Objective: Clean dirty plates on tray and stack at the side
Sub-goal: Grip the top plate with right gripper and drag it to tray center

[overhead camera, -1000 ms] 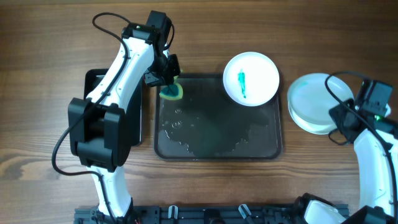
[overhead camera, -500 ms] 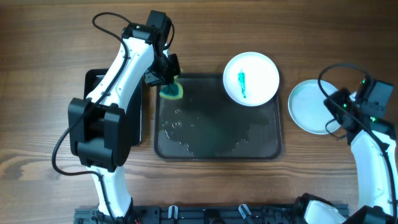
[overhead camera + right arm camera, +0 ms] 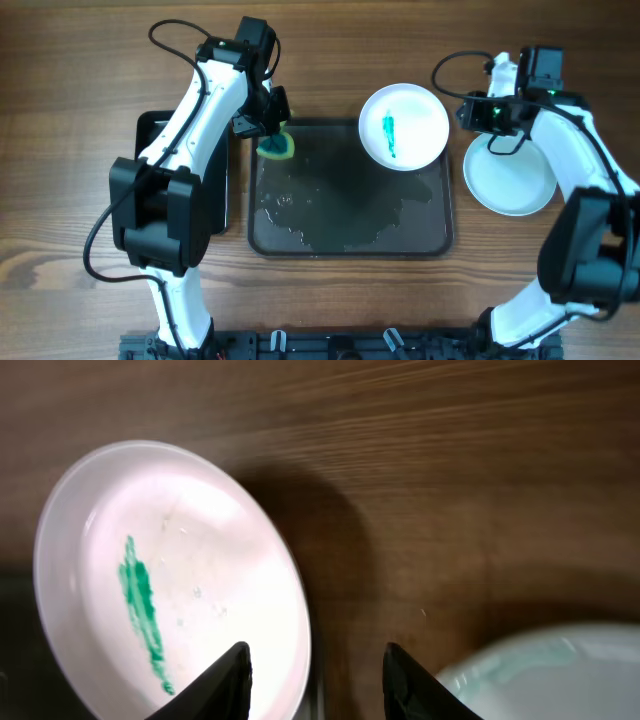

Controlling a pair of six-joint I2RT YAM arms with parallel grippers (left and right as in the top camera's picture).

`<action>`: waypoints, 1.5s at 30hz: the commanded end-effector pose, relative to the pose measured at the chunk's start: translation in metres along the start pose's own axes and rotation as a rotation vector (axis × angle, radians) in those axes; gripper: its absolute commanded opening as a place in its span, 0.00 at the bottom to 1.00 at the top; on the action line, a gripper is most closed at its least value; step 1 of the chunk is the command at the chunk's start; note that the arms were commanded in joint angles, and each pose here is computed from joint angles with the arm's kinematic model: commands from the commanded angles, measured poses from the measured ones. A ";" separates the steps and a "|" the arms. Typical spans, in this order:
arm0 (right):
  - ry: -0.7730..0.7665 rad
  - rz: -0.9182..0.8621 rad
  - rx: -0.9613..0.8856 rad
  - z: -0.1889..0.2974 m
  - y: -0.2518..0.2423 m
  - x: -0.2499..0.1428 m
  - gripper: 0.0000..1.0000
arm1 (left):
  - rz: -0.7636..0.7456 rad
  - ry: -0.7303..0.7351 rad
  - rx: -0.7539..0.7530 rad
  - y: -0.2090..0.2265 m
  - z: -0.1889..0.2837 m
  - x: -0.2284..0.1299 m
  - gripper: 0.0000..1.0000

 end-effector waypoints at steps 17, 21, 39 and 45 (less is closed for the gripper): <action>0.068 0.056 0.175 -0.055 -0.006 -0.011 0.05 | -0.022 -0.040 -0.017 -0.003 0.011 0.003 0.04; 0.127 -0.095 0.225 -0.037 0.011 -0.015 0.04 | -0.022 -0.040 -0.017 -0.003 0.011 0.003 0.04; 0.447 -0.170 -0.049 -0.044 0.130 -0.080 0.23 | -0.023 -0.046 -0.020 -0.003 0.011 0.003 0.04; 0.467 -0.232 -0.055 -0.055 0.125 -0.094 0.27 | -0.023 -0.045 -0.020 -0.004 0.011 0.003 0.04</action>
Point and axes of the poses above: each gripper's point midway between its finger pads, its own z axis back along the fingers, its own y axis along the line the jaws close on, x = y × z, the point moved 10 cm from there along z, back along the fingers, and after that the axes turned 5 degrees about z, right-handed, at the moved point
